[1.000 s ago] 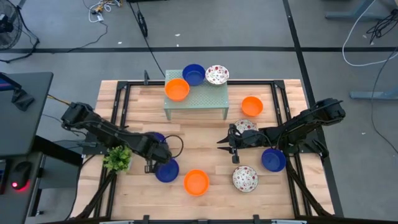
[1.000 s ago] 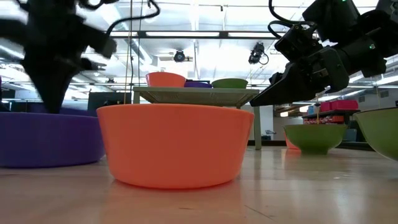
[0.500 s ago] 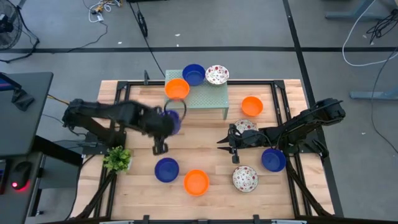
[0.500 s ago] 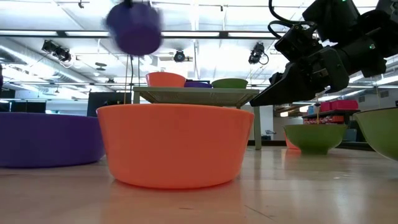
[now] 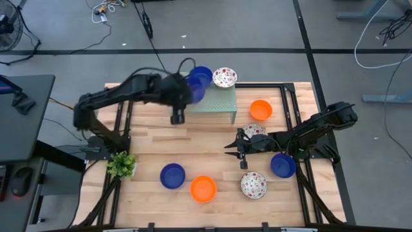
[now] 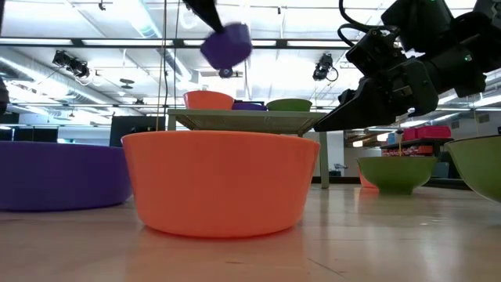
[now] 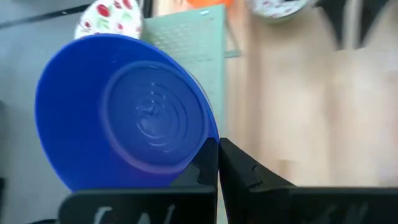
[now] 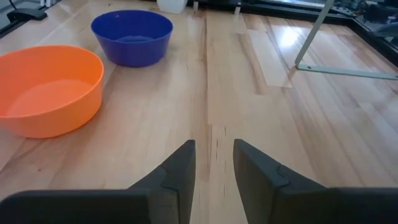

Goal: Pick & Place Mini bowls
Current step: Stack the blue bowl on the blue bowl on the shelf

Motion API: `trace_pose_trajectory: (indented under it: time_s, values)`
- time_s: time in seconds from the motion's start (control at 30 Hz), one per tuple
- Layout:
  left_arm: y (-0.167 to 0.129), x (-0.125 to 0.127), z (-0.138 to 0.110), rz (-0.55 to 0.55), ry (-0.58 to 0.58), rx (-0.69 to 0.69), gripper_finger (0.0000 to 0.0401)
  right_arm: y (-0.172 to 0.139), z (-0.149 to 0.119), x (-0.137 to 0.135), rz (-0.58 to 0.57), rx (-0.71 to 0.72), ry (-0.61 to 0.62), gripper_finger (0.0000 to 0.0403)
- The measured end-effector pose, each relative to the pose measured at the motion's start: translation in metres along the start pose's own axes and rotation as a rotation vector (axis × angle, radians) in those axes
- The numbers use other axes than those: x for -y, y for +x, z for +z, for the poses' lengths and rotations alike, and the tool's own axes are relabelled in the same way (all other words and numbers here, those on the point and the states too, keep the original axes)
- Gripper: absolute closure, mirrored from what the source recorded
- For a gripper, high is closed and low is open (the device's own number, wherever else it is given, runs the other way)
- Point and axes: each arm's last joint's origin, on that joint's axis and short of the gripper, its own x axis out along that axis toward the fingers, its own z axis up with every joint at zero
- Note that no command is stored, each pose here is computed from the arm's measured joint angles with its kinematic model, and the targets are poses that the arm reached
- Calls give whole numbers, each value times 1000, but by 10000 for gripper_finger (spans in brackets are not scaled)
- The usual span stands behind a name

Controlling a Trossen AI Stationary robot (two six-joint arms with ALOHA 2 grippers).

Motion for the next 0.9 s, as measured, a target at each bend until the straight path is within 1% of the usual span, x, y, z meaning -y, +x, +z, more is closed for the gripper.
trace_pose_trajectory:
  time_s: [0.23,0.33,0.4,0.5,0.67,0.9]
  values:
    - [43,-48,15,143,164,-86,398,0,0,0,0,5,1,292]
    - [60,-65,16,150,236,-125,398,0,0,0,0,4,1,292]
    - [71,-73,13,146,262,-150,397,0,0,0,1,0,0,292]
    - [87,-80,8,130,286,-193,393,0,-1,0,3,-10,-2,292]
    - [105,-85,3,106,270,-237,392,0,-1,0,3,-15,-2,292]
    - [110,-85,0,78,251,-253,389,0,-2,0,3,-16,-3,292]
